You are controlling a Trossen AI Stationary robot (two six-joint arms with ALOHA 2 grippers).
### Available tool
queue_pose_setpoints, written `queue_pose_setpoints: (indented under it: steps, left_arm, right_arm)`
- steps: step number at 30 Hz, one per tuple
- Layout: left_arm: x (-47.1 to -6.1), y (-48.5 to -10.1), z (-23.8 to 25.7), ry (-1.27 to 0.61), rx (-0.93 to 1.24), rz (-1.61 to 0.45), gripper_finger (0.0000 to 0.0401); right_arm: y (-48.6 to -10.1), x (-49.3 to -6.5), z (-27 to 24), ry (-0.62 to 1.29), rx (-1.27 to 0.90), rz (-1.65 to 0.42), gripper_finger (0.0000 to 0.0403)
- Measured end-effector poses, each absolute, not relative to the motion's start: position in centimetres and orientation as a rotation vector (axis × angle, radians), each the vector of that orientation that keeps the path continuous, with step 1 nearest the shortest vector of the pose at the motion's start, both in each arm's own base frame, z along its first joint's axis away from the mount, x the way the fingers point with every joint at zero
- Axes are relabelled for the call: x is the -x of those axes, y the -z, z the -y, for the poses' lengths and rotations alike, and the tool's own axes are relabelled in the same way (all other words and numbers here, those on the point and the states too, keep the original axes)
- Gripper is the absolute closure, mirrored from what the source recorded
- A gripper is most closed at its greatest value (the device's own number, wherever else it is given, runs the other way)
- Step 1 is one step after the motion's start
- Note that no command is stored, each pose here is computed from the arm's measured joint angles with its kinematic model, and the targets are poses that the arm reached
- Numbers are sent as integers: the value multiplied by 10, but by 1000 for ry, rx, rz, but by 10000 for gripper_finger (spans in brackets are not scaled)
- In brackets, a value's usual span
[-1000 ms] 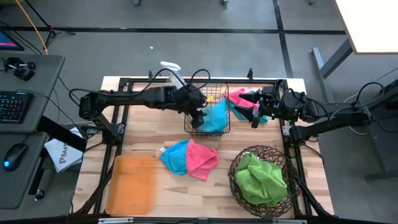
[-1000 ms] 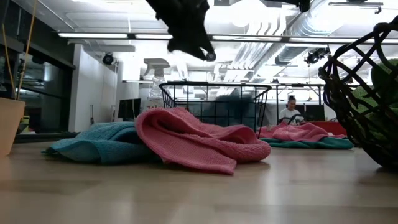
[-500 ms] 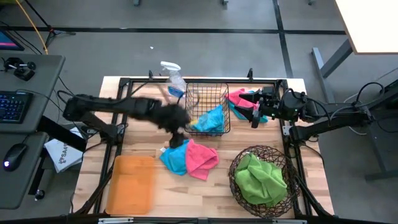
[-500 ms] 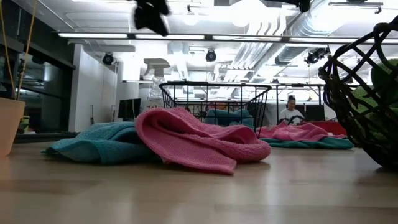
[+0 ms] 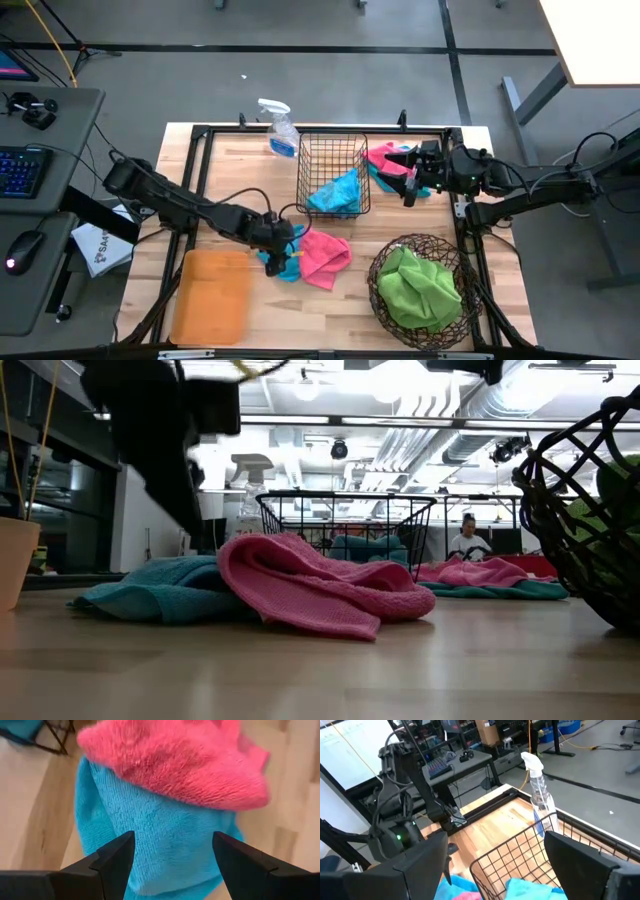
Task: Sort microfiber towel by color & place in baskets
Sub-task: Put the left blue towel into the wire basket
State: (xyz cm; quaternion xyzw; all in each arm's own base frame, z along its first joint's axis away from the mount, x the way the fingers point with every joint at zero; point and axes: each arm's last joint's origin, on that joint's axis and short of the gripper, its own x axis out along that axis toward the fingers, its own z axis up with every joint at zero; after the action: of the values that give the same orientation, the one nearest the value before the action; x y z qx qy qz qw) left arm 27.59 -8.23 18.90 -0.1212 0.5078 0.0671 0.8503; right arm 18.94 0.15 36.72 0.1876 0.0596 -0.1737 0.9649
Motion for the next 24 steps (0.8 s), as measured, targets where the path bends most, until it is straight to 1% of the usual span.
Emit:
queue_pose_setpoints:
  steps: [7,12,14,16,17,18,20,21,22,24]
  left_arm:
    - [-286,-151,85,-143,136,-1175,147]
    - [-294,-126,87,-191,174,-1228,147]
    - [-293,-122,87,-206,202,-1258,155]
    - [-289,-125,88,-222,221,-1270,185]
    - [-286,-131,88,-216,237,-1278,212]
    - [-282,-137,87,-196,257,-1301,244]
    - [-268,-152,83,-149,296,-1357,329]
    - [-264,-165,82,-116,325,-1337,363]
    - [-262,-181,81,-85,361,-1298,378]
    - [-252,-214,75,-56,389,-1256,380]
  right_arm:
    - [-366,-189,-2,354,-379,-133,77]
    - [-366,-189,-2,356,-403,-130,77]
    - [-366,-189,-2,356,-403,-130,77]
    - [-366,-189,-2,356,-403,-130,77]
    - [-366,-189,-2,356,-404,-130,77]
    - [-366,-189,-2,357,-412,-129,77]
    - [-366,-189,-2,357,-419,-127,77]
    - [-366,-189,-2,357,-419,-128,77]
    - [-366,-189,-2,357,-419,-128,77]
    - [-365,-190,-2,358,-418,-130,77]
